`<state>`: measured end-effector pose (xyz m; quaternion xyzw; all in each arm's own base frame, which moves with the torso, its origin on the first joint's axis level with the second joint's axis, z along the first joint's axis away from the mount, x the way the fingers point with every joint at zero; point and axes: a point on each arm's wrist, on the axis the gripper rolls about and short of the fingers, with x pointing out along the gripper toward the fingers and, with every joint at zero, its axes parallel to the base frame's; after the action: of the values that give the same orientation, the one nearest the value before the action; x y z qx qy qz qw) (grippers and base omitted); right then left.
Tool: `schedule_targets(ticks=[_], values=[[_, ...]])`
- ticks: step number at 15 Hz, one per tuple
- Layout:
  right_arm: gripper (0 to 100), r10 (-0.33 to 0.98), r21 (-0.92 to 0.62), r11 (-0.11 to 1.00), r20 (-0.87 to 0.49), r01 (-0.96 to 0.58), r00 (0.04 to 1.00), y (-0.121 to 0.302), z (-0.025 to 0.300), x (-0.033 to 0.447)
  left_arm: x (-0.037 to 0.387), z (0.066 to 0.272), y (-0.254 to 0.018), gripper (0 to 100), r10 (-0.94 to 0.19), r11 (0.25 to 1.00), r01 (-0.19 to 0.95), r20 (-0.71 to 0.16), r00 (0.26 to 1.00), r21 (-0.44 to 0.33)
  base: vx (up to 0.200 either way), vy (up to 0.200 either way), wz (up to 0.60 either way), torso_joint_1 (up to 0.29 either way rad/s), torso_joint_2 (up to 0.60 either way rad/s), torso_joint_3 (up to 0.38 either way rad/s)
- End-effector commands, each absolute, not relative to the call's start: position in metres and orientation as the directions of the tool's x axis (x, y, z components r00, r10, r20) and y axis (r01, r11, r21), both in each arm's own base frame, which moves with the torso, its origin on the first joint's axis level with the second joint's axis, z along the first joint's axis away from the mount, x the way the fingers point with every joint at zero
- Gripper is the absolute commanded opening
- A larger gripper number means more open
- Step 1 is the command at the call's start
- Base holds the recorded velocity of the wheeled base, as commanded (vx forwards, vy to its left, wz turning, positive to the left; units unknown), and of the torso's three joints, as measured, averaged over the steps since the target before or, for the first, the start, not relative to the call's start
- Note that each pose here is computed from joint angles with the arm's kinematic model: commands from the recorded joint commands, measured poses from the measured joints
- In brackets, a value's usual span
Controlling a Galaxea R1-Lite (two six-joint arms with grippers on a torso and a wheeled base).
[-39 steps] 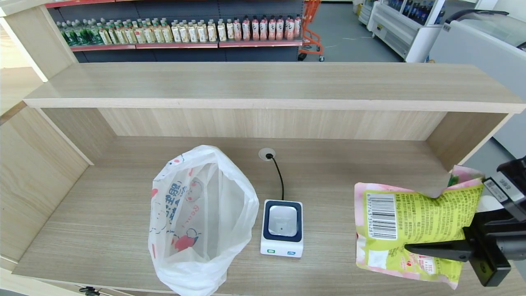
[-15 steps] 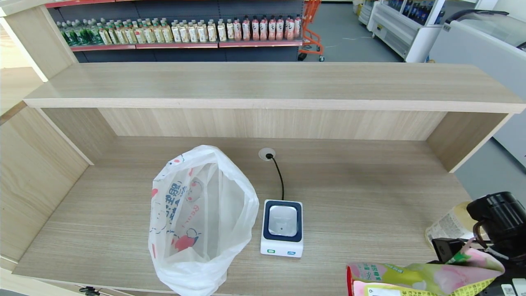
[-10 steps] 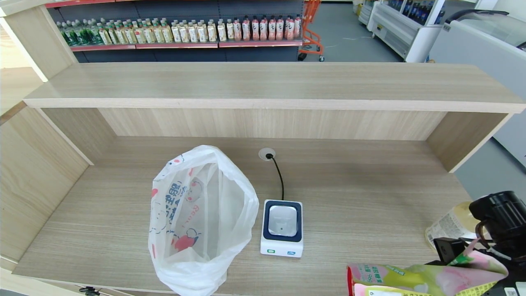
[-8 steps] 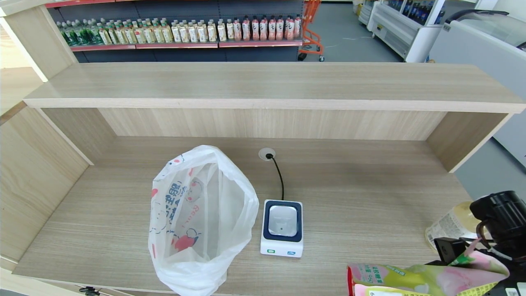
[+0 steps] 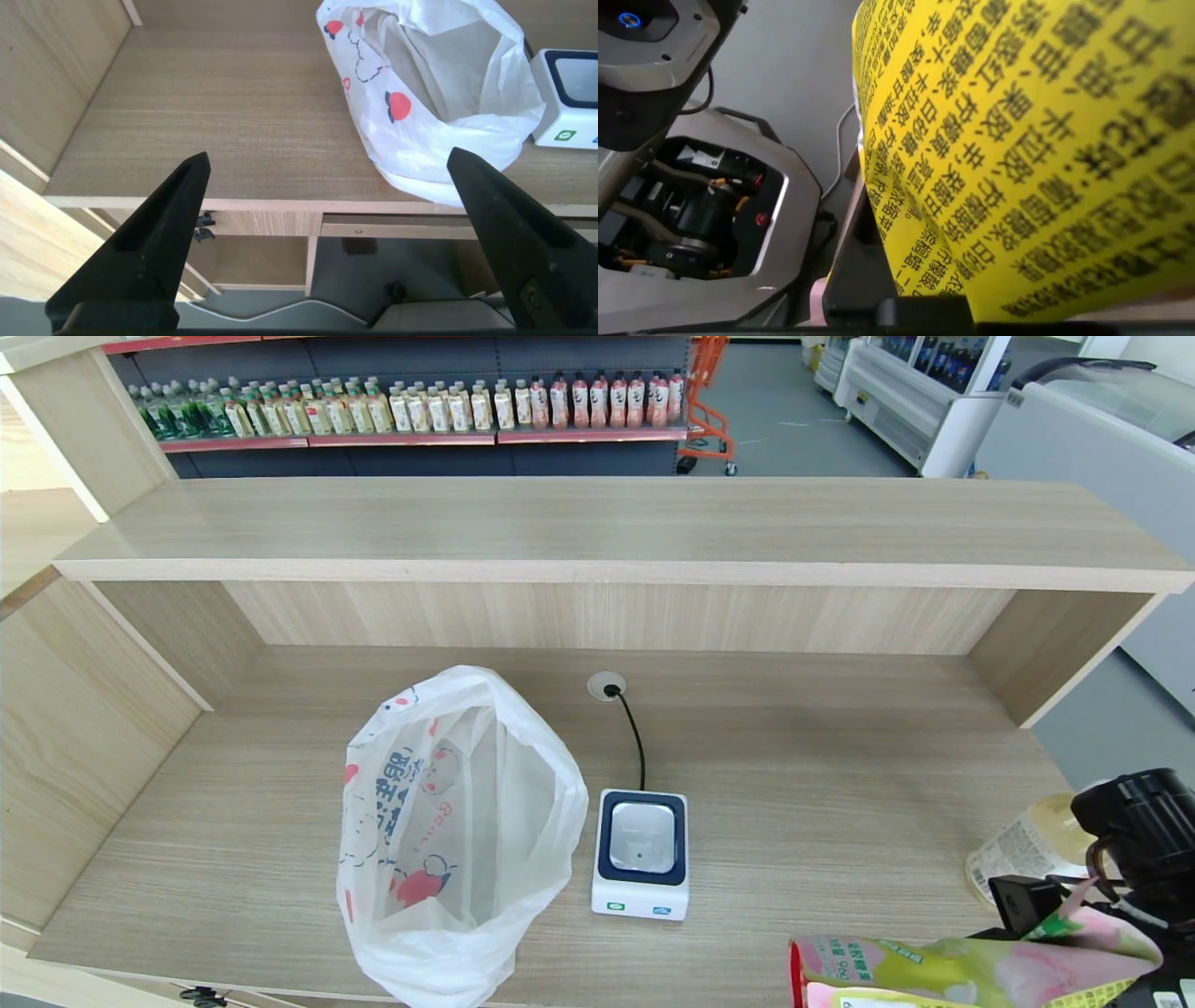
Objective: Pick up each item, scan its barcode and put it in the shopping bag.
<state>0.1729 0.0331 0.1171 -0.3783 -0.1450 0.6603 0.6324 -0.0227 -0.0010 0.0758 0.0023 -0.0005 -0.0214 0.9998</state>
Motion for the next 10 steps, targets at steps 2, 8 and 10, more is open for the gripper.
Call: schedule_targets(ticks=[2,8,10], values=[[0,0.945,-0.671,-0.158,-0.315,-0.725,0.087,0.033,0.118,0.173,-0.023,0.076,-0.001,100,-0.043,0.999,0.043,0.002,0.999,0.005,0.000,0.000,0.00,0.000,0.00,0.000],[0,0.940,-0.475,0.077,-0.258,-0.877,0.223,0.044,0.218,0.155,-0.023,0.076,-0.001,100,-0.043,0.999,0.043,0.002,0.999,0.005,0.000,0.000,0.00,0.000,0.00,0.000],[0,0.913,-0.145,0.289,-0.256,-0.946,0.318,0.045,0.243,0.139,-0.023,0.076,-0.001,100,-0.043,0.999,0.043,0.002,0.999,0.005,0.000,0.000,0.00,0.000,0.00,0.000]])
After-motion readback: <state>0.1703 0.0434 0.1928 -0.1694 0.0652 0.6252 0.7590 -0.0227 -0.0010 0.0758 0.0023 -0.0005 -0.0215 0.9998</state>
